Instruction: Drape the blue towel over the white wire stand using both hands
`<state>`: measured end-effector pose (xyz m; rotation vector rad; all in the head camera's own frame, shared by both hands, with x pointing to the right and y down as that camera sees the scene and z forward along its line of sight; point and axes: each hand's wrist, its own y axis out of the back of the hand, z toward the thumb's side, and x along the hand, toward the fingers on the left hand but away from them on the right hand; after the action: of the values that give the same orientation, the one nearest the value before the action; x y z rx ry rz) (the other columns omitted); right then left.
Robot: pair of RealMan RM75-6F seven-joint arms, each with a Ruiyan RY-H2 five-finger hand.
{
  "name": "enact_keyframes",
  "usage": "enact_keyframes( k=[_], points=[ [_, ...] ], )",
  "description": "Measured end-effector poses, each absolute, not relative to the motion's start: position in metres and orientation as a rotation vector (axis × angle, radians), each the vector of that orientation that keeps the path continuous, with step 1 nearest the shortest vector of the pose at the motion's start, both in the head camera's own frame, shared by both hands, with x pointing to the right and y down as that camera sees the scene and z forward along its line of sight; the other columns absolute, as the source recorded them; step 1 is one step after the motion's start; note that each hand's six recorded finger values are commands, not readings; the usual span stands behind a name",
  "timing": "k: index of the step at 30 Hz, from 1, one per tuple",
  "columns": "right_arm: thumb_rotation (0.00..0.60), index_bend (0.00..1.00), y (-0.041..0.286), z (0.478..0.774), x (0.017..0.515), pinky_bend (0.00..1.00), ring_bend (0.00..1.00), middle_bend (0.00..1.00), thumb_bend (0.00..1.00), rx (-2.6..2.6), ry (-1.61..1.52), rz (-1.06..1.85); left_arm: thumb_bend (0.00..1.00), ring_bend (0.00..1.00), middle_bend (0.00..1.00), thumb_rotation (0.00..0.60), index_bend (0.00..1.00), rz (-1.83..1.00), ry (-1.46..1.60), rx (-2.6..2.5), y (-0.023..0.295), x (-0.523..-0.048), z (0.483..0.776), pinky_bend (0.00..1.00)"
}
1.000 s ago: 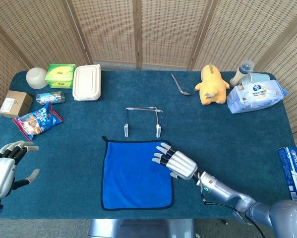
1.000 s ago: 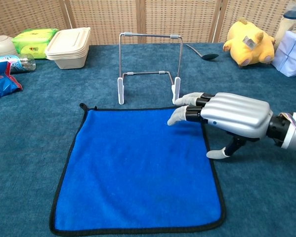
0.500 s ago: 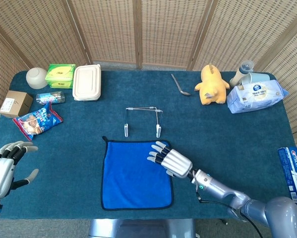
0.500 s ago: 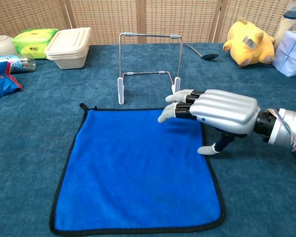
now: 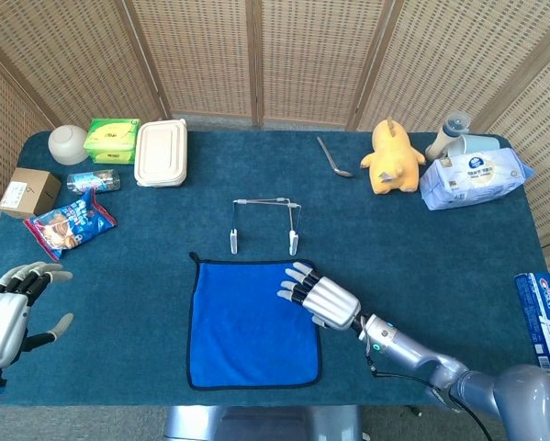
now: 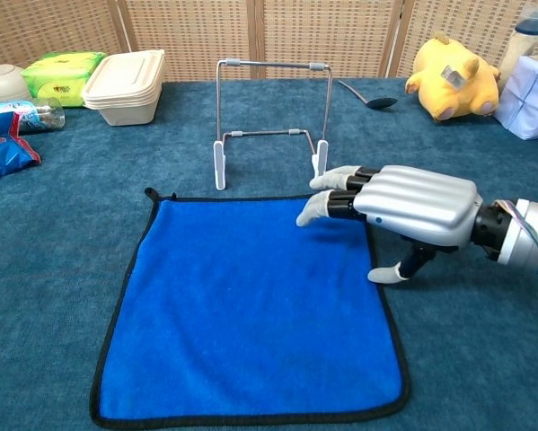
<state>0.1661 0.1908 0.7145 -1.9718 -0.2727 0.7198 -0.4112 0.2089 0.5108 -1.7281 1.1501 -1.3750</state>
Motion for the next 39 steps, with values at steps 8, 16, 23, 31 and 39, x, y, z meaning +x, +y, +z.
enact_keyframes(
  k=[8,16,23,31,39],
  points=[
    [0.6,0.18,0.189,0.711,0.148,0.05,0.03,0.19,0.19,-1.981,-0.293,0.681,0.37,0.22,0.27,0.6,0.31,-1.375,1.157,-1.723,0.21,-0.413,0.51,0.17],
    [0.6,0.18,0.184,0.709,0.129,0.05,0.03,0.19,0.19,-1.98,-0.303,0.656,0.37,0.22,0.27,0.6,0.31,-1.381,1.166,-1.724,0.212,-0.418,0.511,0.17],
    [0.6,0.18,0.185,0.711,0.124,0.05,0.03,0.19,0.19,-1.991,-0.311,0.666,0.37,0.22,0.27,0.6,0.31,-1.384,1.17,-1.73,0.214,-0.42,0.513,0.17],
    [0.6,0.18,0.18,0.708,0.129,0.05,0.03,0.19,0.19,-1.956,-0.298,0.673,0.37,0.22,0.27,0.6,0.31,-1.377,1.171,-1.736,0.215,-0.419,0.514,0.17],
    [0.6,0.18,0.177,0.704,0.154,0.05,0.03,0.19,0.19,-1.929,-0.293,0.724,0.37,0.22,0.27,0.6,0.31,-1.36,1.16,-1.75,0.212,-0.412,0.516,0.17]
  ],
)
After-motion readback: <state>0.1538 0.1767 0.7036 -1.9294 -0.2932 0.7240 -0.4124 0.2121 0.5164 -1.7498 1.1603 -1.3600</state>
